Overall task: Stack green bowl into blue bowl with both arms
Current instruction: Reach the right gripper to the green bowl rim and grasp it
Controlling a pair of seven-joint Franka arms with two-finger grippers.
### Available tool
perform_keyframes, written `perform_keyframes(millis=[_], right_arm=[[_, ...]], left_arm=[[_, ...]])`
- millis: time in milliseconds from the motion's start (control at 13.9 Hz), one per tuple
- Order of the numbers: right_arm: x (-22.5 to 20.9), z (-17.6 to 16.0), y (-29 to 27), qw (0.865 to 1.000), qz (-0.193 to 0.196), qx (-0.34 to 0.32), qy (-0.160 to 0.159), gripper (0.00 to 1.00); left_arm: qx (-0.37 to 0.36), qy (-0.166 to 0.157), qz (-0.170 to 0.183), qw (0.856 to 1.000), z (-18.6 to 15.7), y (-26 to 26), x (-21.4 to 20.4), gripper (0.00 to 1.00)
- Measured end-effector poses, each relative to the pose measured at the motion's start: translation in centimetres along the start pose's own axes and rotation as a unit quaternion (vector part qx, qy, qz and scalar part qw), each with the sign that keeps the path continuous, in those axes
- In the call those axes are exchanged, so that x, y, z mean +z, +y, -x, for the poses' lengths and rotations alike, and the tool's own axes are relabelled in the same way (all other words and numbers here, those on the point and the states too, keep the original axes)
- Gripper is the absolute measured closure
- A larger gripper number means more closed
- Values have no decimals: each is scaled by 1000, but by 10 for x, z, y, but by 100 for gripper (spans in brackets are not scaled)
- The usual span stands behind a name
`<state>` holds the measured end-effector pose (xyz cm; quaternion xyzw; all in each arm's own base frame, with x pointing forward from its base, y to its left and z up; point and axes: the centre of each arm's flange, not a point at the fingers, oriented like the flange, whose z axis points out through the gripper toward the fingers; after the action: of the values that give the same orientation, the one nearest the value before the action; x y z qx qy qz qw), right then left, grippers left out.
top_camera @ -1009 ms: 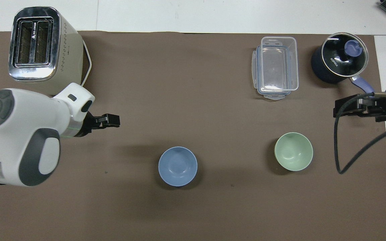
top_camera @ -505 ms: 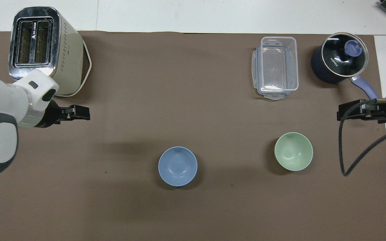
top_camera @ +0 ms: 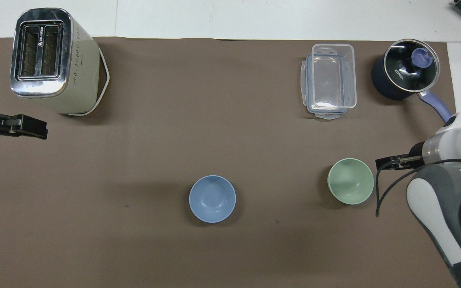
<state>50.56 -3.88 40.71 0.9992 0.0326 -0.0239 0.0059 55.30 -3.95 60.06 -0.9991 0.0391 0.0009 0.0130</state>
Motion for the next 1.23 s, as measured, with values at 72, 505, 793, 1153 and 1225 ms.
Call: perform_keyframes(millis=[72, 505, 793, 1153, 1225], right_arm=[[12, 4, -1, 1000, 0, 0, -1, 0], [66, 6, -1, 1000, -9, 0, -21, 0], [100, 5, -2, 999, -16, -1, -41, 0], [107, 10, -5, 998, -24, -14, -49, 12], [107, 10, -6, 998, -38, -5, -47, 25]], left_arm=[[0, 0, 0, 1000, 0, 0, 0, 0], [0, 0, 0, 1000, 0, 0, 0, 0], [0, 0, 0, 1000, 0, 0, 0, 0], [0, 0, 0, 1000, 0, 0, 0, 0], [0, 0, 0, 1000, 0, 0, 0, 0]])
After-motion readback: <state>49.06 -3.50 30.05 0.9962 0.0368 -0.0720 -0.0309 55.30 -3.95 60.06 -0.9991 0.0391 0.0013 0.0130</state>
